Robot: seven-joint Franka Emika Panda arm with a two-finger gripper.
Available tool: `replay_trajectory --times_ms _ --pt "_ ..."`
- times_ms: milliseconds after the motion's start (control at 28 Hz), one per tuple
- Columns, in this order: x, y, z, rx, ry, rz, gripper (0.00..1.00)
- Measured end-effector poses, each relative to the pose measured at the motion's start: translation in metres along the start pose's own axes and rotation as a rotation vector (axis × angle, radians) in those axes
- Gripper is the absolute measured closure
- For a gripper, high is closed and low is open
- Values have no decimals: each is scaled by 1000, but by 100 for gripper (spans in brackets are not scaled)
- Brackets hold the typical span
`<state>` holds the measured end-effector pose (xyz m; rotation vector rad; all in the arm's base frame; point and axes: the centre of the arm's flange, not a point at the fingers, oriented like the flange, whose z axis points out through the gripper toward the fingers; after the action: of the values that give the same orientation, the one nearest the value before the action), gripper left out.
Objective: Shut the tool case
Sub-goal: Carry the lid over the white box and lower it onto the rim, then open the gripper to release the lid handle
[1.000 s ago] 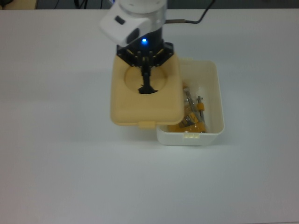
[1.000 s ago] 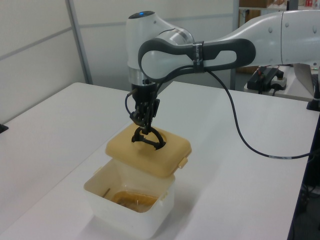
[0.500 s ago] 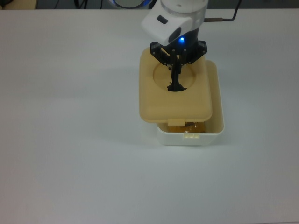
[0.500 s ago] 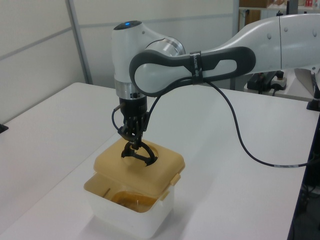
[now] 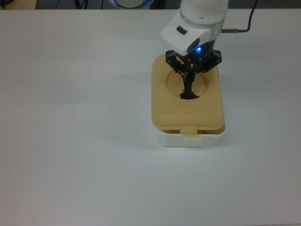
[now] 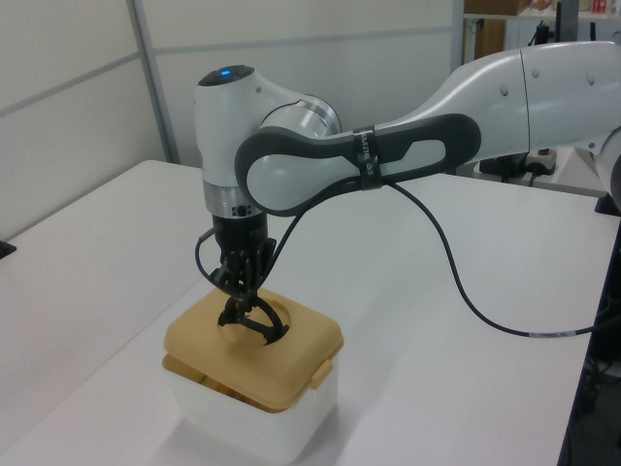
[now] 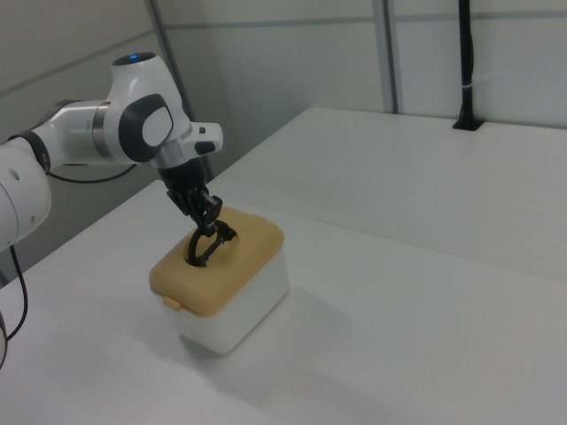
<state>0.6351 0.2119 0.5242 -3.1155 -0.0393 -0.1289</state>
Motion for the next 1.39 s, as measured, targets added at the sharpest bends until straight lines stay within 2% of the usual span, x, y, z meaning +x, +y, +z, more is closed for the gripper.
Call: replay_trajectory --times_ms 250,464,893,1036,1071,1214,1393 --pt "-3 -22 -12 17 22 -10 89" --pt "-6 -29 -13 16 24 -2 83" --pt "-3 -23 -13 12 26 12 31" --pt "-3 -22 -13 12 27 14 19" --pt "-2 -22 -13 12 27 14 12" --pt "0 -16 -15 9 32 24 0" --pt "0 12 -24 -26 2 28 0"
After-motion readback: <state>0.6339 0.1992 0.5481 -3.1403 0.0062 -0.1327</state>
